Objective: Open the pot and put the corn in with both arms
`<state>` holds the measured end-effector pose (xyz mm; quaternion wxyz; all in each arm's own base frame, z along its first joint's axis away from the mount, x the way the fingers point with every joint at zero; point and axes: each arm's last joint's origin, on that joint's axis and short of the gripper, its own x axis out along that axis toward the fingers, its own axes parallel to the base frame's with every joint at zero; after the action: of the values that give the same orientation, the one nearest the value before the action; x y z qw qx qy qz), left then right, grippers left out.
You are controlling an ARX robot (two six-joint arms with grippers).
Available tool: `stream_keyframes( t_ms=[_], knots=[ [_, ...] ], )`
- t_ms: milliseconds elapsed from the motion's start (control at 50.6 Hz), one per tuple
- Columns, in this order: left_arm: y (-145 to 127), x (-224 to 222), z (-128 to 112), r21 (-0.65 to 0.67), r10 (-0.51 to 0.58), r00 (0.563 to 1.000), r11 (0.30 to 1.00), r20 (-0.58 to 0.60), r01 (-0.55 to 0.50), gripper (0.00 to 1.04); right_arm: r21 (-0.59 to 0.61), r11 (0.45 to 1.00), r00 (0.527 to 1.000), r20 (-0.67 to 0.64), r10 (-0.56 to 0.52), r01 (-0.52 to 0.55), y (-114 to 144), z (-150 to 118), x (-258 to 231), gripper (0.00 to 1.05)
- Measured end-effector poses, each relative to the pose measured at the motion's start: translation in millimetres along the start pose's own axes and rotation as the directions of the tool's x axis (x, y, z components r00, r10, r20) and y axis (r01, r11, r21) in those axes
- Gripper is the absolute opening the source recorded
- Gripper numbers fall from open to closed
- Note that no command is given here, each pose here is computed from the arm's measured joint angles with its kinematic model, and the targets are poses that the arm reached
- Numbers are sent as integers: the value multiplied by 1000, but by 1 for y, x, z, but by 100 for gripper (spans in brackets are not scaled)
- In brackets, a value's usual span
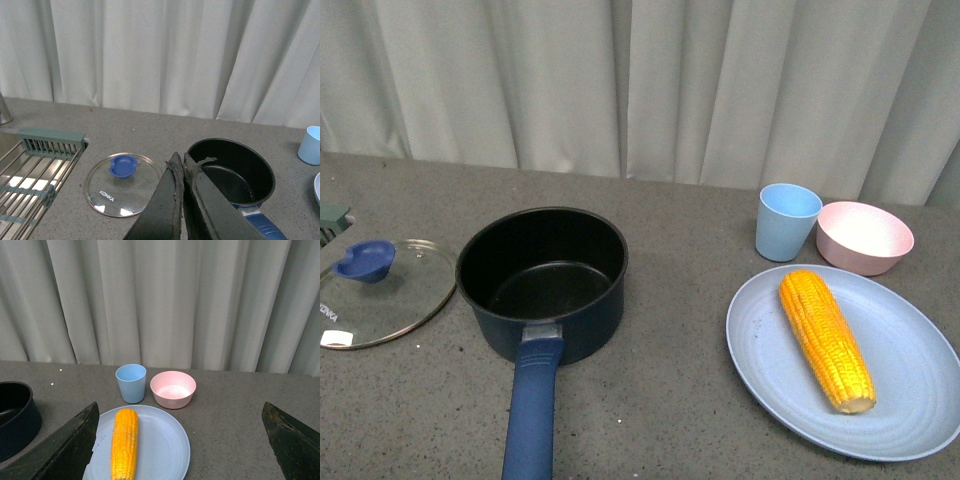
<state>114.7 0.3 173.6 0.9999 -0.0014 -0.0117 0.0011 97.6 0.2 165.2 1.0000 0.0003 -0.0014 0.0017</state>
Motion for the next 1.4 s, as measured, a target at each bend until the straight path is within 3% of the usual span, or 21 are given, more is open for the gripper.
stream_keyframes(
  t_ms=[632,790,948,1186,1403],
  knots=[
    [0,-18,-3,0,0,1000,1000,-8,0,4,0,1000,1000,0,0,0,0,0,0,95],
    [0,-18,-3,-1,0,1000,1000,-7,0,35,0,1000,1000,0,0,0,0,0,0,95],
    [0,-18,-3,-1,0,1000,1000,-6,0,60,-134,991,994,-99,-43,30,-3,-1,9,95],
    [0,-18,-3,-1,0,1000,1000,-6,0,99,-94,994,959,-281,28,-57,-1,-2,61,95],
    [0,-18,-3,0,0,1000,1000,-6,0,98,-1,997,837,-544,65,-77,12,-40,120,95]
  ],
)
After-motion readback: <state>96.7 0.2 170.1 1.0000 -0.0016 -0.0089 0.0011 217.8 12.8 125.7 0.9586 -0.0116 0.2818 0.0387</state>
